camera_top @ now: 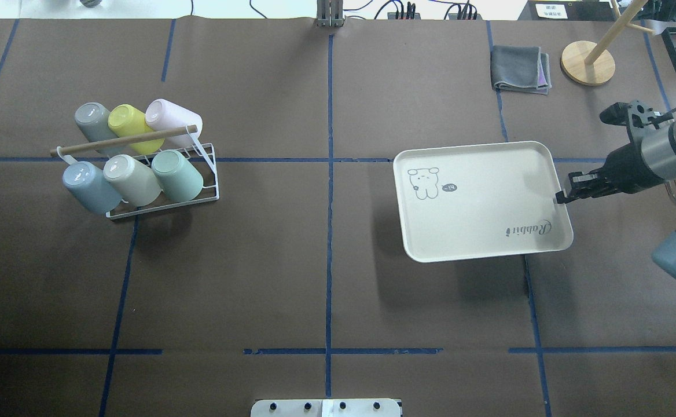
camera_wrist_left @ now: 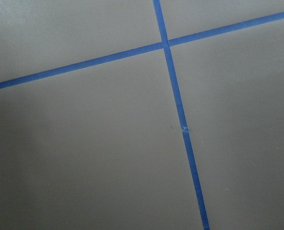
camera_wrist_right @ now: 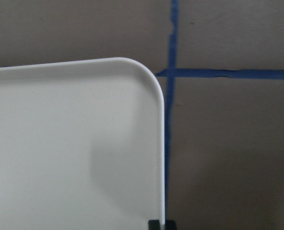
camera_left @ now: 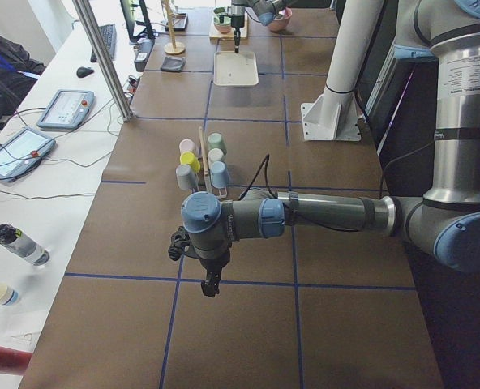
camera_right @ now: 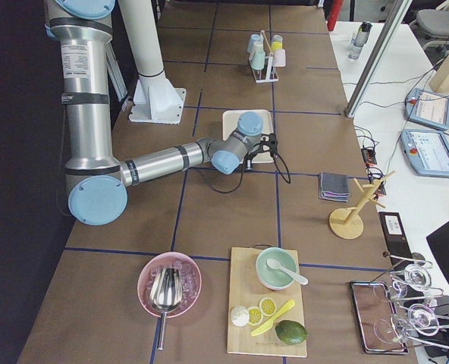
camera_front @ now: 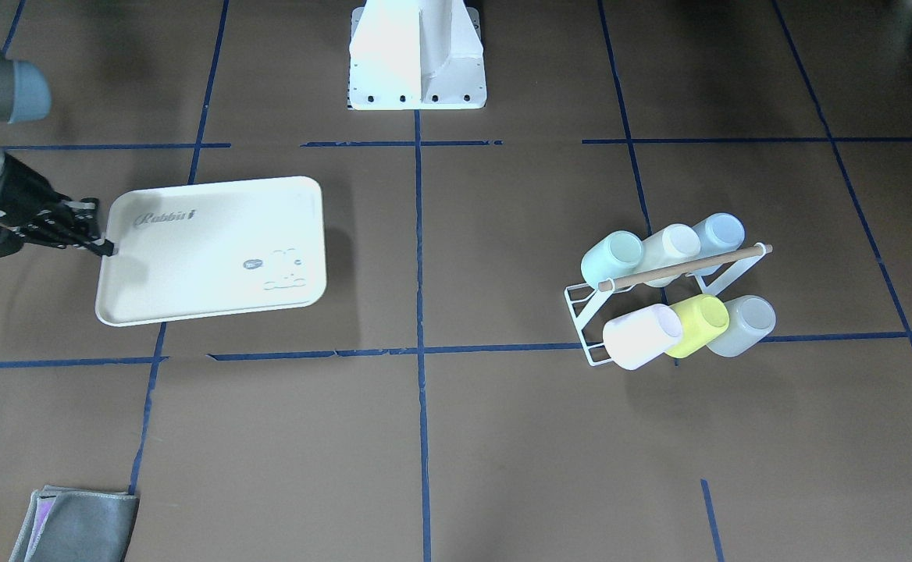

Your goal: Pick up and place green cup on tray

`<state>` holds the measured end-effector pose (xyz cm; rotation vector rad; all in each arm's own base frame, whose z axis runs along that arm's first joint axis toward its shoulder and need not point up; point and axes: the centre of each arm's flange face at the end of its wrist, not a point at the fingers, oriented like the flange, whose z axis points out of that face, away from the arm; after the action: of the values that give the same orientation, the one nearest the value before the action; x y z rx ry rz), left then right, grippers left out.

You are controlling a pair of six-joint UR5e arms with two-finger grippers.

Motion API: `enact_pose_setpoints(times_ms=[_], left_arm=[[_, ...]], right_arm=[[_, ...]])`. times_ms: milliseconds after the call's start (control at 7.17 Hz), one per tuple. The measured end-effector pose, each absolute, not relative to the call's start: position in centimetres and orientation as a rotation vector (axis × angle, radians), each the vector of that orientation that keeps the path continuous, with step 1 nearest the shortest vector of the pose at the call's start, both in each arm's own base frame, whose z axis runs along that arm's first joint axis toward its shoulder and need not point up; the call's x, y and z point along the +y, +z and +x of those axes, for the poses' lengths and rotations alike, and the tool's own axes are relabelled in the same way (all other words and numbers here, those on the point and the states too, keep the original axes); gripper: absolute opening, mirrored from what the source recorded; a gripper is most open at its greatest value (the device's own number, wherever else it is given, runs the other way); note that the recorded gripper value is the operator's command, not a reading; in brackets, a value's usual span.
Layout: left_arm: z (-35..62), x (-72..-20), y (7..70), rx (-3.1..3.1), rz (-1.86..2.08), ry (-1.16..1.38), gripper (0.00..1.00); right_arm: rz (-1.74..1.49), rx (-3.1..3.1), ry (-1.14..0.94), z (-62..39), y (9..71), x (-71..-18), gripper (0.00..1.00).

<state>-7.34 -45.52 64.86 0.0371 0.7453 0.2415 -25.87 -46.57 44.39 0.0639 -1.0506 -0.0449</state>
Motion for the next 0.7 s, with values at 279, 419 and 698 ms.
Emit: enact_pose_setpoints(times_ms=[279,419,698], left_arm=[[-7.3,-45.5,64.8,0.745,0.038,0.242,1.0],[-7.3,-45.5,64.8,0.745,0.039,0.242,1.0],[-7.3,-45.5,64.8,0.745,0.04,0.242,1.0]], right_arm=[[0.008,-1.038,-0.002,-33.8,36.3,-45.7,0.0],[-0.001,-1.022,0.048,-38.2,34.2,-44.1,0.0],[0.014,-0.99,0.084,-44.5,32.8,-41.2,0.0]])
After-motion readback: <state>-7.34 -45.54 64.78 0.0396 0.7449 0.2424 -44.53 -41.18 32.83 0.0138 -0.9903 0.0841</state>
